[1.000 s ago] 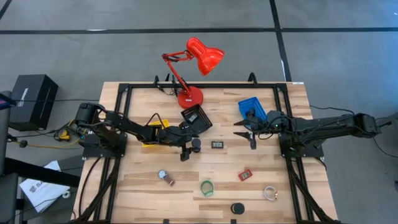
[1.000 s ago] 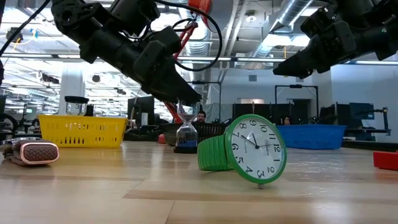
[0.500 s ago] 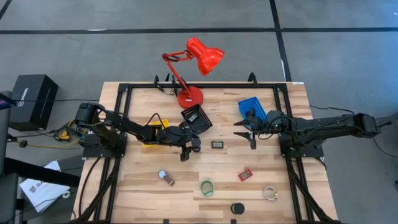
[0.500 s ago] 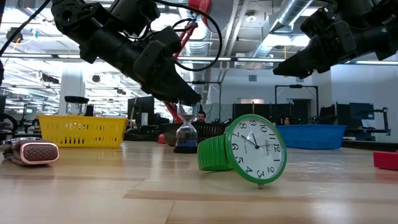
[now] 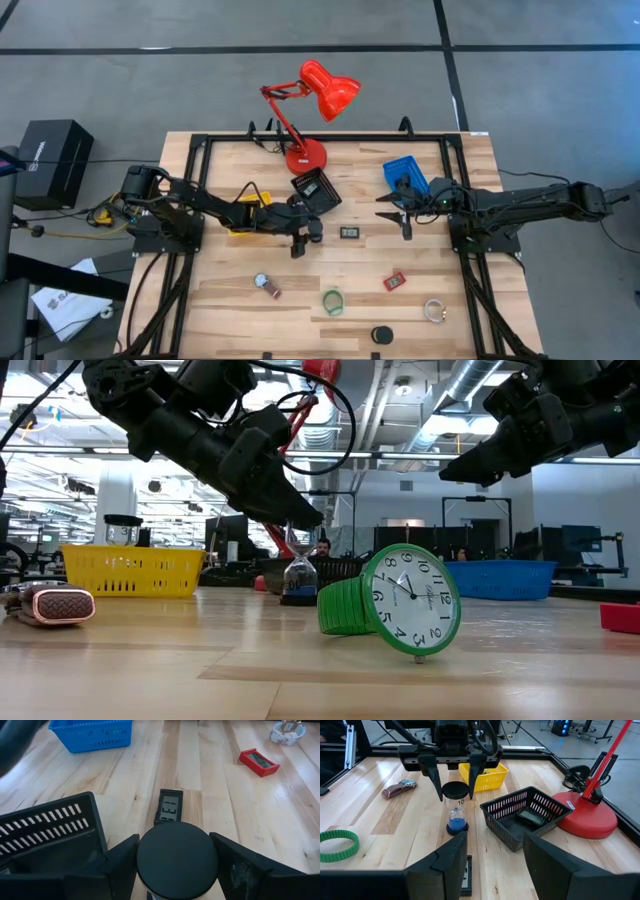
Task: Pick & Place Office items
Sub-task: Put the blue hourglass into the yellow bin
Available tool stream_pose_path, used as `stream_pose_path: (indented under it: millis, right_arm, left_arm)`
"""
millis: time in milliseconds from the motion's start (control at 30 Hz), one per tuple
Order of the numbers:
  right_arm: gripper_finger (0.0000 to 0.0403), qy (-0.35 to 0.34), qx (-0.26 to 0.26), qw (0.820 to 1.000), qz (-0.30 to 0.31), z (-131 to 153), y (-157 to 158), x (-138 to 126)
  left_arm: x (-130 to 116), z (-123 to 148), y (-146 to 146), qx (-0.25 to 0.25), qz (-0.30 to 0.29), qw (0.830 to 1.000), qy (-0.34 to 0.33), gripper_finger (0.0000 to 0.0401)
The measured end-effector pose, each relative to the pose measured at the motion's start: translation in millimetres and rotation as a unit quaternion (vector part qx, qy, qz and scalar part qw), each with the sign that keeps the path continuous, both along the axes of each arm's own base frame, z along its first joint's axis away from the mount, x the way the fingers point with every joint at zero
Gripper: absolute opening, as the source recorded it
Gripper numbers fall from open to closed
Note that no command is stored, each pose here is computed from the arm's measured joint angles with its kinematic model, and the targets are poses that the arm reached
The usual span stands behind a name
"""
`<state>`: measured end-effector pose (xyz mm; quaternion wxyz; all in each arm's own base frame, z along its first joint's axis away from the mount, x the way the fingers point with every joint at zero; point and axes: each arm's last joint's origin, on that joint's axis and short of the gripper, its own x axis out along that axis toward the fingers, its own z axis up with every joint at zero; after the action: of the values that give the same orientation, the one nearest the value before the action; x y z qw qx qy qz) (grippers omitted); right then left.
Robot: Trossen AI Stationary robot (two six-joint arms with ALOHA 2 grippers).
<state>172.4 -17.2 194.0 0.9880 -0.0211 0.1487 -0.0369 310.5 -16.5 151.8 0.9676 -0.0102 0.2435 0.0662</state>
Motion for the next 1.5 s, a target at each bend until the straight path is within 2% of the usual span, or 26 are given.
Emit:
stream_pose_path:
  millis: [200,500,867,1033,1167,1333,1500]
  right_arm:
    - [0.0182,0.0,0.0,1.0,0.0,0.0,0.0,0.0]
    - [0.0182,0.0,0.0,1.0,0.0,-0.1,0.0,0.0]
    - [0.0182,0.001,0.0,1.0,0.0,-0.2,0.1,-0.1]
    - [0.0182,0.001,0.0,1.0,0.003,-0.2,0.8,0.0]
    - [0.0182,0.001,0.0,1.0,0.003,-0.2,0.8,0.0]
    - [0.0182,0.004,0.005,1.0,0.003,-0.8,0.9,-0.2]
    - [0.0182,0.012,0.006,1.0,0.004,-2.2,1.0,-0.6]
  left_arm:
    - [-1.2,2.9,0.1,0.0,0.0,1.0,-0.003,0.0216]
    - [-11.3,34.0,0.3,-0.003,0.0,0.999,-0.041,0.0217]
    - [-56.0,85.6,5.2,0.01,0.027,0.999,-0.042,0.0219]
    - [-80.6,102.7,9.0,0.015,0.065,0.997,-0.041,0.0214]
    - [-96.4,111.0,11.6,0.026,0.088,0.995,-0.037,0.0223]
    - [-112.2,115.9,13.6,0.023,0.109,0.993,-0.027,0.0213]
    - [-124.6,114.7,16.7,0.031,0.156,0.987,-0.003,0.0219]
